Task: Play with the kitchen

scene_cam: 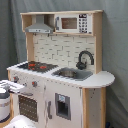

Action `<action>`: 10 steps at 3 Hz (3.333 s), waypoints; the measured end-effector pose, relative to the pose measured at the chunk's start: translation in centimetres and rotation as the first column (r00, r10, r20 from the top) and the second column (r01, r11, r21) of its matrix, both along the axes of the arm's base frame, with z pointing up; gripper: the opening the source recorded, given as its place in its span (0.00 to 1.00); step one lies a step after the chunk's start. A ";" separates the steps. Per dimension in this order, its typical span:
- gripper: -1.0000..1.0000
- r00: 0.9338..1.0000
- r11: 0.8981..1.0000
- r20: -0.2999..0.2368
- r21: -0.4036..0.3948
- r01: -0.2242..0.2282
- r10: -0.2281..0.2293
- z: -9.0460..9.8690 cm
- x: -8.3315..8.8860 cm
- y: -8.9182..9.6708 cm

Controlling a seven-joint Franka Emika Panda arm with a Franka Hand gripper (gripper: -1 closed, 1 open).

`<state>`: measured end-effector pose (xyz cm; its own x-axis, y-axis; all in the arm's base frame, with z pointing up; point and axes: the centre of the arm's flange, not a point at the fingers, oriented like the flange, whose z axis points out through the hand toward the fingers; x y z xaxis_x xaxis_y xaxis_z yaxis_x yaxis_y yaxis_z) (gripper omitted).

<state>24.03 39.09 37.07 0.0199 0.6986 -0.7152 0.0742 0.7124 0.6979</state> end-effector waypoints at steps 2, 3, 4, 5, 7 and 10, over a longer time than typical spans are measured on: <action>1.00 1.000 1.000 -0.004 0.008 -0.027 0.027 -1.1 3.8 -1.6; 1.00 0.999 0.998 -0.006 0.017 -0.053 0.054 -1.9 5.2 -2.2; 1.00 0.998 0.998 -0.004 0.032 -0.055 0.055 -2.1 7.1 -3.5; 1.00 0.997 0.997 -0.010 0.024 -0.073 0.073 -2.9 9.0 -3.7; 0.00 0.994 0.994 -0.016 0.027 -0.109 0.109 -3.5 10.5 -2.7; 0.00 0.997 0.956 -0.010 0.283 -0.075 0.081 -3.4 10.6 -3.6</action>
<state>34.67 35.46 33.71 -0.0554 0.8706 -0.4888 0.0429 0.4912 0.8700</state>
